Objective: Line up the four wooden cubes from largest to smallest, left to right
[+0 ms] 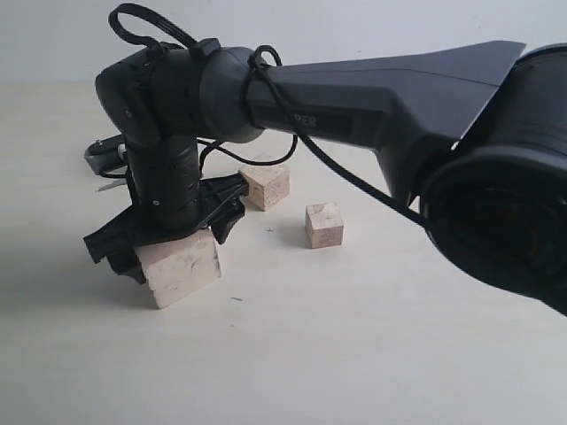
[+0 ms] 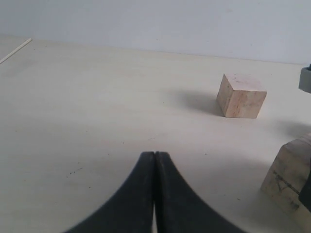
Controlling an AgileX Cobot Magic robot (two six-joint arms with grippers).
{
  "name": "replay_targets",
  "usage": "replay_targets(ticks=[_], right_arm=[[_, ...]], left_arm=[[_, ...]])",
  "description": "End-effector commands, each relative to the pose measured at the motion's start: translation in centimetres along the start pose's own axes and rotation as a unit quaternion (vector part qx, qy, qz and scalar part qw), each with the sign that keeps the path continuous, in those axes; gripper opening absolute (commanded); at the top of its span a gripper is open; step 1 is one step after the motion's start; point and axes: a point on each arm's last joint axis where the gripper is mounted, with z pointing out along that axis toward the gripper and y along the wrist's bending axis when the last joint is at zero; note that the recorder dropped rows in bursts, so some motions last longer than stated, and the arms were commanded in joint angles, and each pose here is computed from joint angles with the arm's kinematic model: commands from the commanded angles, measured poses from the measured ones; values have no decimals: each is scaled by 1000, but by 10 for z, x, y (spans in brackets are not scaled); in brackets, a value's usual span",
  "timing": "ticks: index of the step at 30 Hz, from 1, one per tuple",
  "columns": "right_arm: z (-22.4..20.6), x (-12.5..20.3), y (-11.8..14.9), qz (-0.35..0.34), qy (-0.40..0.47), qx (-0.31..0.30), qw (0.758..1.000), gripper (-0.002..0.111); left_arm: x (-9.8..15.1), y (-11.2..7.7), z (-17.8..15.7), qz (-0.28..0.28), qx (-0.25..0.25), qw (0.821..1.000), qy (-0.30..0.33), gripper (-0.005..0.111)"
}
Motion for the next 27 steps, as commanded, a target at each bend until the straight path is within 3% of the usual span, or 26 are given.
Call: replay_targets(ticks=[1, 3, 6, 7, 9, 11, 12, 14, 17, 19, 22, 27], right_arm=[[-17, -5, -2, -15, -37, 8, 999, 63], [-22, -5, -1, -37, -41, 7, 998, 44], [-28, -5, -1, -109, -45, 9, 993, 7], [-30, -5, -1, -133, -47, 10, 990, 0], [-34, -6, -1, -179, -52, 11, 982, 0], [-36, -6, -1, -287, -56, 16, 956, 0], [-36, -6, 0, -377, -54, 15, 925, 0], [-36, -6, 1, -472, -55, 12, 880, 0], [-37, -12, 3, -541, -87, 24, 836, 0], [-43, -17, 5, -608, -106, 37, 786, 0], [-53, -24, 7, -588, -144, 25, 795, 0], [-61, -40, -30, -519, -160, -12, 839, 0]], left_arm=[[0, 0, 0, -2, 2, 1000, -7, 0], [0, 0, 0, -2, 2, 1000, -7, 0], [0, 0, 0, -2, 2, 1000, -7, 0], [0, 0, 0, -2, 2, 1000, -7, 0], [0, 0, 0, -2, 2, 1000, -7, 0], [0, 0, 0, -2, 2, 1000, -7, 0], [0, 0, 0, -2, 2, 1000, -7, 0], [0, 0, 0, -2, 2, 1000, -7, 0], [0, 0, 0, -2, 2, 1000, -7, 0], [0, 0, 0, -2, 2, 1000, -7, 0], [0, 0, 0, -2, 2, 1000, -7, 0], [0, 0, 0, -2, 2, 1000, -7, 0]])
